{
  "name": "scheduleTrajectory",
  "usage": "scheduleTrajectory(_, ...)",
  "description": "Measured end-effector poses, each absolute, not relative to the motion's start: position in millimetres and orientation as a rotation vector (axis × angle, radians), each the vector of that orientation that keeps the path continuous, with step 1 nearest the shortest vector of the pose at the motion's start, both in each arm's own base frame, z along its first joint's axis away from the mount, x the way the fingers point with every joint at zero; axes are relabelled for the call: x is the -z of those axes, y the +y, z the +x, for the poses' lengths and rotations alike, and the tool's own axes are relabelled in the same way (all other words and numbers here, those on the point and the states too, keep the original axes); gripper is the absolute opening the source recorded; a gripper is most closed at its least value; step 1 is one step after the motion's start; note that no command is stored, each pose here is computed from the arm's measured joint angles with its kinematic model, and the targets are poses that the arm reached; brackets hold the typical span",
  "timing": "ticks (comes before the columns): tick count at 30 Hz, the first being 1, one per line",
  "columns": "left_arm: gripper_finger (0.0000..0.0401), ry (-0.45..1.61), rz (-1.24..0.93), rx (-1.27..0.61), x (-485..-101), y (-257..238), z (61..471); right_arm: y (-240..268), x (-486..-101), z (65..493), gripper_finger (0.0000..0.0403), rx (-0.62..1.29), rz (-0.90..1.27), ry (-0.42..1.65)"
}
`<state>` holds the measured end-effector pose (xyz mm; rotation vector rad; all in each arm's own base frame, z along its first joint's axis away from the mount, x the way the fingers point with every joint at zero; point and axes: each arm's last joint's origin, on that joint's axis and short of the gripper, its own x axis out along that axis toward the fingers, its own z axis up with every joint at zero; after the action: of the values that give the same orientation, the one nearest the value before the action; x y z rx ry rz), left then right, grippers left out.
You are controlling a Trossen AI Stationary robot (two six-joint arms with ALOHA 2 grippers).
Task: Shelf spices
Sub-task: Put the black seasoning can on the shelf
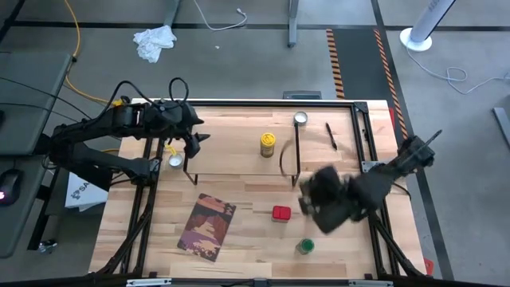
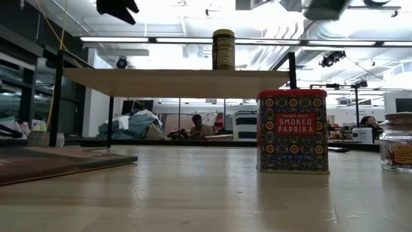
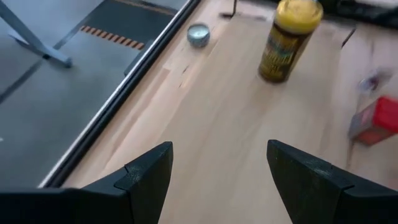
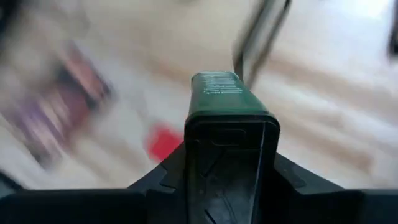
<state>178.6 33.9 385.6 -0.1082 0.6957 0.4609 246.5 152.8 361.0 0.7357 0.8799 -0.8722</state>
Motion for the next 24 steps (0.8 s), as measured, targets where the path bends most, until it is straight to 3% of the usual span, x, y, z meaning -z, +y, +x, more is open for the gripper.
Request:
scheduleTrajectory(3, 0.0257, 0.717, -0.063, -0.455, -384.9, 35.3, 177.6, 119.8, -389.6, 262.7, 0.0144, 0.911, 0.795, 0.74)
scheduleTrajectory(7, 0.0257, 0.752, 0.015, -0.439, -383.8, 38.3, 176.0, 70.1, -397.7, 285.1, 0.0153, 0.951, 0.815, 0.786)
scheduleTrajectory(16, 0.0257, 0.785, 0.116, -0.425, -383.7, 47.4, 173.8, -13.0, -388.4, 310.7, 0.0152, 1.0, 0.938, 0.866)
scheduleTrajectory(24, 0.0257, 0.784, 0.06, -0.42, -382.9, 48.6, 173.0, -28.0, -356.1, 338.6, 0.0153, 0.918, 0.877, 1.073)
